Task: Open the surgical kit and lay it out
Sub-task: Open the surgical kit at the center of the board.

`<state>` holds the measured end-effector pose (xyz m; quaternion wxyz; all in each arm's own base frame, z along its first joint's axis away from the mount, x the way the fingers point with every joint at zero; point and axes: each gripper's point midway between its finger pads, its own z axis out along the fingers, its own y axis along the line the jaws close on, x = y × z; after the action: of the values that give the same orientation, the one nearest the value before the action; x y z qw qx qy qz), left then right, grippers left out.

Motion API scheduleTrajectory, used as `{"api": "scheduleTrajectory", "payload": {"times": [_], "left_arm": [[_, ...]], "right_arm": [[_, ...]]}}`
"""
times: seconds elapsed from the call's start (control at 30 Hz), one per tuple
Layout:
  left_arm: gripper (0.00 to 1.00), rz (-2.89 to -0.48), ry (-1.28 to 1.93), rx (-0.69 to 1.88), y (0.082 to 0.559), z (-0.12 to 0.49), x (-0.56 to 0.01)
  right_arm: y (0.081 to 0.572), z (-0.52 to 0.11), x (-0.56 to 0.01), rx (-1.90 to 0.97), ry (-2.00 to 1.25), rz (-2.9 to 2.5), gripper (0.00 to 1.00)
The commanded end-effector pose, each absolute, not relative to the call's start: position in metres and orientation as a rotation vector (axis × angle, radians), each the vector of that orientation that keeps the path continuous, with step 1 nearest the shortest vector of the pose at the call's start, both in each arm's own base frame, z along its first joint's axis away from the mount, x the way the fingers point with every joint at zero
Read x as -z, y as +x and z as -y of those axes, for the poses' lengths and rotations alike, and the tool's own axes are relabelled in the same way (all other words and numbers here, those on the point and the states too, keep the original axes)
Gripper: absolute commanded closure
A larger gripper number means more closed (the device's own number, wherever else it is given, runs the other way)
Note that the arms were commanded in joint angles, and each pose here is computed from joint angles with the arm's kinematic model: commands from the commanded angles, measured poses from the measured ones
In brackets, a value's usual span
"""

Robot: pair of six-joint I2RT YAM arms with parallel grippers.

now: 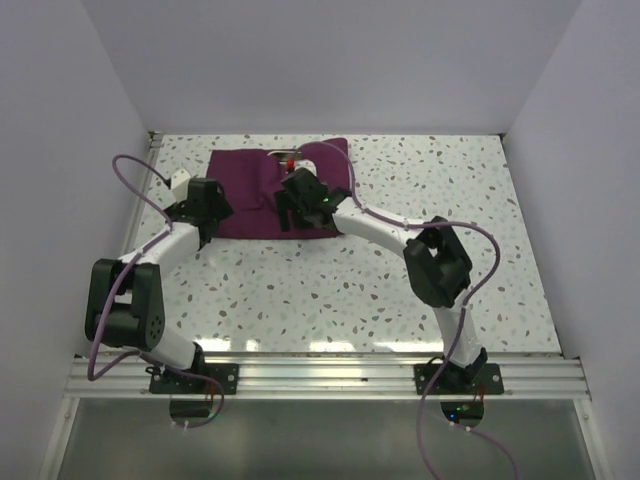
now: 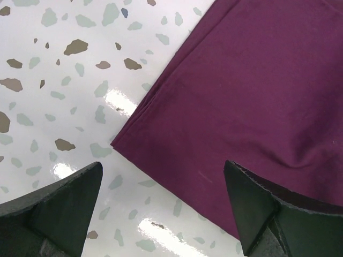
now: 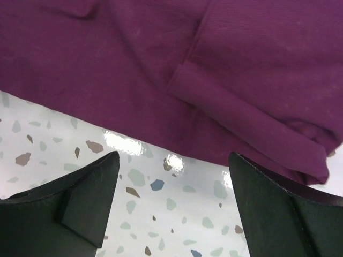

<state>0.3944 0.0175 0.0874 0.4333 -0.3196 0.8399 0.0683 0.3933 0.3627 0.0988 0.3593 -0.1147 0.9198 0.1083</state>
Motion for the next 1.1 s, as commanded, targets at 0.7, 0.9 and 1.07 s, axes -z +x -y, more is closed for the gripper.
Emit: {"api": "scheduleTrajectory", "payload": {"times": [0.7,0.9,1.07], "left_arm": [[0.0,-2.026,-0.783,-0.092,0.407,-0.013,-0.096],[0.0,-2.056,-0.779,-0.097,0.406,-0.011,-0.085],[0.01,-2.062,-0.777,-0.099,0.406,-0.011,-0.083]], "right_arm": [[0.446,-0.371,-0.053,0.068,-0.446,-2.306,0.54],[0.456,-0.358,-0.09,0.108,-0.339,-2.233,1.0],[0.468,-0.331,-0.148,0.136,-0.206,-2.123,1.0]]}}
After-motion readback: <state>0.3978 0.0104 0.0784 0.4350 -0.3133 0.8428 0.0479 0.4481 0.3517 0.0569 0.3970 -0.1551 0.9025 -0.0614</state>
